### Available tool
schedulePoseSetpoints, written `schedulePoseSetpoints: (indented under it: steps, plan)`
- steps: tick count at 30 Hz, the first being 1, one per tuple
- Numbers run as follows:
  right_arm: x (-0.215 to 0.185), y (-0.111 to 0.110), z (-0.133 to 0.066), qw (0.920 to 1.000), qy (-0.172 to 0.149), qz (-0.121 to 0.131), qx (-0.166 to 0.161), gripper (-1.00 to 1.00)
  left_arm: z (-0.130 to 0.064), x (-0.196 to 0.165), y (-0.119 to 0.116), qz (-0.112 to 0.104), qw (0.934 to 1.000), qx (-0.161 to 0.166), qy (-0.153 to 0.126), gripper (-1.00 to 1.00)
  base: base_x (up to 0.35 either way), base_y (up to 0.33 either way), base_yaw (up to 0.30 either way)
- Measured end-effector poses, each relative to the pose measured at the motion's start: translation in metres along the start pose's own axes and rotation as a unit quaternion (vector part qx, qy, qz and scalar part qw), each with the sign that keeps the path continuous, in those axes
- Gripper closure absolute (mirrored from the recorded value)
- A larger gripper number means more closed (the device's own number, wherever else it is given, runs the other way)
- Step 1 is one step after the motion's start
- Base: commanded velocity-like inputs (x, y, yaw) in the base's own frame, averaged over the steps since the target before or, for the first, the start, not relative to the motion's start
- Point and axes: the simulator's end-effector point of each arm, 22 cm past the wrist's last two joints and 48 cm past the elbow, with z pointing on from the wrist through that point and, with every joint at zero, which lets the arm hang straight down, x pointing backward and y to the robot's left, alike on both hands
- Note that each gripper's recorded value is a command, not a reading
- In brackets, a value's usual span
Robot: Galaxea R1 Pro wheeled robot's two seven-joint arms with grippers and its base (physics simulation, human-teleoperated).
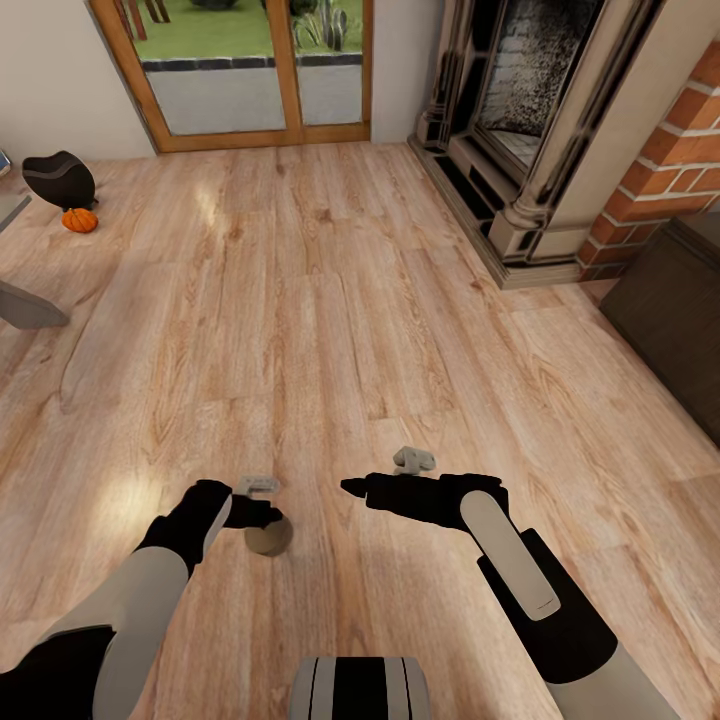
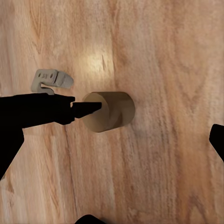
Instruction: Place each of the two pumpkins and all three candles from the living room inside a cabinet in the living room (use any cabinet), then make sure every cabinet is closed, and position the cauldron so it is next to a table in the living room.
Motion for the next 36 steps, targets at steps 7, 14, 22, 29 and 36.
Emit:
schedulePoseSetpoints:
  steps: [7,14,22,29,36]
  plan:
    - [0.0001,0.0001,0.0001,1.0000,0.000,0.000,0.000,-1.00,0.0002,0.0008,0.0002,0.000,1.0000,0.000,0.000,-1.00,0.000,-0.039,0.000]
    - [0.0001,0.0000,0.0001,1.0000,0.000,0.000,0.000,-1.00,0.0001,0.0004,0.0000,0.000,1.0000,0.000,0.000,-1.00,0.000,-0.003,0.000]
    - [0.0024,-0.0027,0.0031,1.0000,0.004,0.003,0.000,-1.00,0.0039,0.0034,0.0014,-0.001,1.0000,-0.001,0.003,-1.00,0.000,0.000,0.000]
    - [0.0046,-0.0054,0.0062,1.0000,0.007,0.005,0.001,-1.00,0.0079,0.0061,0.0013,-0.001,1.0000,0.000,0.007,-1.00,0.000,0.000,0.000]
    - [0.0057,-0.0066,0.0076,0.9999,0.008,0.006,0.001,-1.00,0.0098,0.0075,0.0021,-0.002,1.0000,-0.001,0.008,-1.00,0.000,0.000,0.000]
